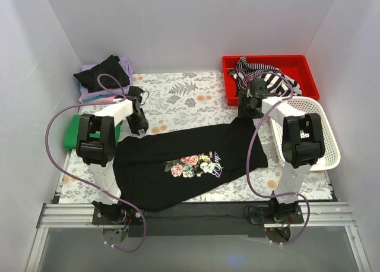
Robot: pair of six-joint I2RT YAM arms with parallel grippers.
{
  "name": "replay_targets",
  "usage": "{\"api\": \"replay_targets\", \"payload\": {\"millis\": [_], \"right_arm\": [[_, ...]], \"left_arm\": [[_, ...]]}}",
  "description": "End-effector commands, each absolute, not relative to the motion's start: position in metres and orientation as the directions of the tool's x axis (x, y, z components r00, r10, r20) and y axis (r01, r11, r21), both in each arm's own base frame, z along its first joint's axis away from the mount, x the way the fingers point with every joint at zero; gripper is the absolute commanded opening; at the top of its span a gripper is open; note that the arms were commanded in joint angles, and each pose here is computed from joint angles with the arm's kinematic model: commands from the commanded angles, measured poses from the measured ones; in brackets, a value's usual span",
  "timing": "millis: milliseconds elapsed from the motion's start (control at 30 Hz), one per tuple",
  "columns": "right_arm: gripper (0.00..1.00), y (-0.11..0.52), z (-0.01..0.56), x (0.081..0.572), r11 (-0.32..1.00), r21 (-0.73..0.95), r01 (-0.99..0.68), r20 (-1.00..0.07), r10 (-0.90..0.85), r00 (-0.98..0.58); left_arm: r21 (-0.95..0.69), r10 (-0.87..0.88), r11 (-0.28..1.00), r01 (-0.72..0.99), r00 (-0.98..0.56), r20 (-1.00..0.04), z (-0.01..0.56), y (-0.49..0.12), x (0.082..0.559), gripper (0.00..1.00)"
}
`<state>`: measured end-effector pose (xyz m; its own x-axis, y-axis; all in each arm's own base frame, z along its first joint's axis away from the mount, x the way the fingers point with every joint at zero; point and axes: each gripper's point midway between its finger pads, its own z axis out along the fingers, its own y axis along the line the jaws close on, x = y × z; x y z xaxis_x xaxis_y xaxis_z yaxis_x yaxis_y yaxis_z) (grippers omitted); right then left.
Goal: Fold and stack the t-shirts
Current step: Flatten the tshirt out
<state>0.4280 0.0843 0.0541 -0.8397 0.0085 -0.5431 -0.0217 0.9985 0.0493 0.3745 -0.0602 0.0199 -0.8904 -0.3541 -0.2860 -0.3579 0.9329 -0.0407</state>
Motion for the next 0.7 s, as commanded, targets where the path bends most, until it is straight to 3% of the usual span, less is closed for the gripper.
{"api": "replay_targets", "payload": {"millis": [0, 67, 167, 200, 267, 367, 667], "right_arm": [[0.68, 0.09, 0.063, 0.45, 0.993, 0.108, -0.051, -0.585, 0.022, -0.811], [0.63, 0.094, 0.055, 0.451, 0.989, 0.132, -0.063, -0.566, 0.023, -0.824], [0.2, 0.097, 0.05, 0.45, 0.983, 0.167, -0.073, -0.549, 0.031, -0.835], [0.02, 0.096, 0.05, 0.45, 0.983, 0.17, -0.074, -0.549, 0.032, -0.835], [0.01, 0.094, 0.056, 0.452, 0.984, 0.165, -0.073, -0.564, 0.033, -0.825], [0.01, 0.082, 0.069, 0.454, 0.992, 0.123, -0.041, -0.597, 0.041, -0.801], [0.01, 0.03, 0.105, 0.449, 0.991, 0.009, 0.134, -0.679, 0.105, -0.727]], "left_arm": [[-0.033, -0.347, 0.935, -0.354, -0.888, -0.303, 0.022, -0.057, 0.386, 0.31], [-0.031, -0.348, 0.934, -0.355, -0.888, -0.299, 0.019, -0.057, 0.387, 0.31], [-0.033, -0.351, 0.934, -0.357, -0.892, -0.287, 0.016, -0.057, 0.387, 0.3], [-0.033, -0.352, 0.933, -0.358, -0.891, -0.287, 0.015, -0.057, 0.387, 0.29], [-0.036, -0.357, 0.931, -0.363, -0.89, -0.283, 0.012, -0.056, 0.387, 0.25], [-0.058, -0.367, 0.929, -0.366, -0.886, -0.285, 0.013, -0.054, 0.39, 0.01], [-0.081, -0.398, 0.916, -0.394, -0.86, -0.32, 0.032, -0.034, 0.42, 0.0]]}}
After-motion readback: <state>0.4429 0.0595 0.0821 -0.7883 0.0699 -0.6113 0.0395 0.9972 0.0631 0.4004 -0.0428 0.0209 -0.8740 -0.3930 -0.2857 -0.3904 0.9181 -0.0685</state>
